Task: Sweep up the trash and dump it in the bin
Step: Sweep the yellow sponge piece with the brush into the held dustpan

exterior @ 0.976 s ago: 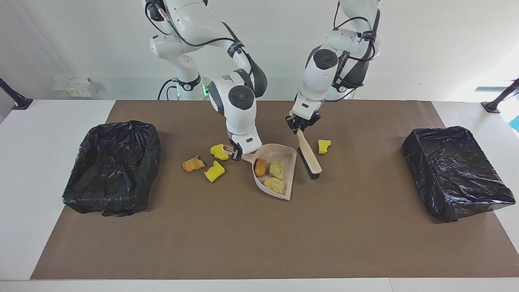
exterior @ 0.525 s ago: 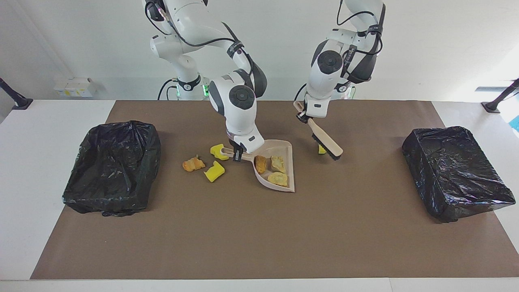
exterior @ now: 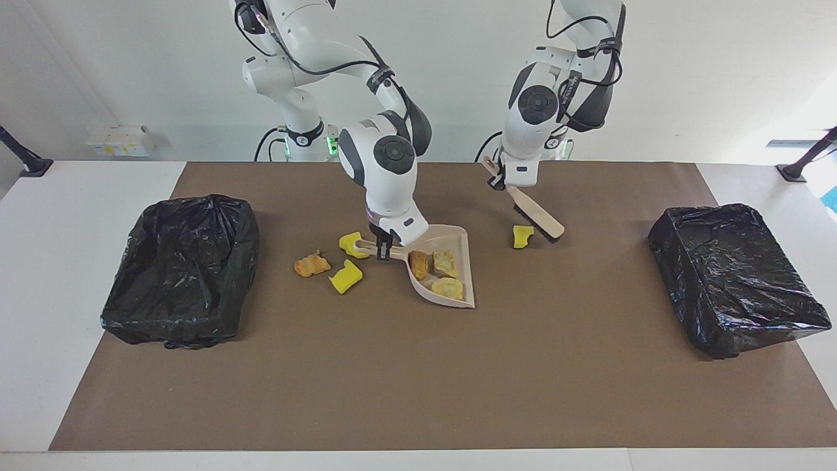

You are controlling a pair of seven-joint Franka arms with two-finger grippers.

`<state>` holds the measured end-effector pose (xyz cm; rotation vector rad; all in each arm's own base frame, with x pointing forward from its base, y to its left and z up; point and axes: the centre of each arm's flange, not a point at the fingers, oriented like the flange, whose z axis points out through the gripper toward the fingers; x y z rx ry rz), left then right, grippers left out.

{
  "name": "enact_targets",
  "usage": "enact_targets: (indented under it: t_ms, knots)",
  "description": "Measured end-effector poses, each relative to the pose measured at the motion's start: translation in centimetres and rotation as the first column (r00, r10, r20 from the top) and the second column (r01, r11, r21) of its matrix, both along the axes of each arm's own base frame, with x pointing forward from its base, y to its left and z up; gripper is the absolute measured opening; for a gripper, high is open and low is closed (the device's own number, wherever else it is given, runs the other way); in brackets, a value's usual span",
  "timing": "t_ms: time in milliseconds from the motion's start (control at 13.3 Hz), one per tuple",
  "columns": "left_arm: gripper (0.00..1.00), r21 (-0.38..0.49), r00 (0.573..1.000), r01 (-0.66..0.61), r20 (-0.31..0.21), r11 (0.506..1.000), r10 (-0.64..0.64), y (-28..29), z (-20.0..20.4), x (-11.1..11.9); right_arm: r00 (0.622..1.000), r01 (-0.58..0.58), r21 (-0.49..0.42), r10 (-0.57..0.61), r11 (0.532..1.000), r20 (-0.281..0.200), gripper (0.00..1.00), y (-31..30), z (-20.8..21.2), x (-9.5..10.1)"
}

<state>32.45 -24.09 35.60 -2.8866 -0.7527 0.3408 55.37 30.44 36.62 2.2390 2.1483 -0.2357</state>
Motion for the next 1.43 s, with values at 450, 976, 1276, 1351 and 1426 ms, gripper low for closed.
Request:
enact_targets:
  t_ms: [450,976,1276,1351,1426]
  knots:
    - [0.26,-0.155,0.973,0.173,0.179,0.973,-0.145,-2.3,-1.3,4.3,1.0,0.001,-0.001,-0.001,1.0,-0.001,0.31,0.0,0.0,0.0]
    - [0.26,-0.205,0.895,0.387,0.317,0.899,-0.313,-8.9,-1.4,7.1,1.0,0.015,-0.004,-0.015,1.0,-0.002,0.31,-0.1,-0.1,-0.2]
    - [0.26,-0.203,0.891,0.404,0.308,0.892,-0.334,-8.8,-1.5,7.3,1.0,0.02,-0.006,-0.02,1.0,-0.003,0.31,-0.2,-0.1,-0.3]
    - [0.26,-0.2,0.893,0.404,0.297,0.893,-0.337,-8.3,-1.6,7.5,1.0,0.021,-0.006,-0.022,1.0,-0.003,0.31,-0.2,-0.1,-0.3]
    - [0.26,-0.198,0.9,0.394,0.282,0.898,-0.333,-7.6,-1.7,7.9,1.0,0.026,-0.006,-0.026,1.0,-0.003,0.31,-0.2,-0.1,-0.3]
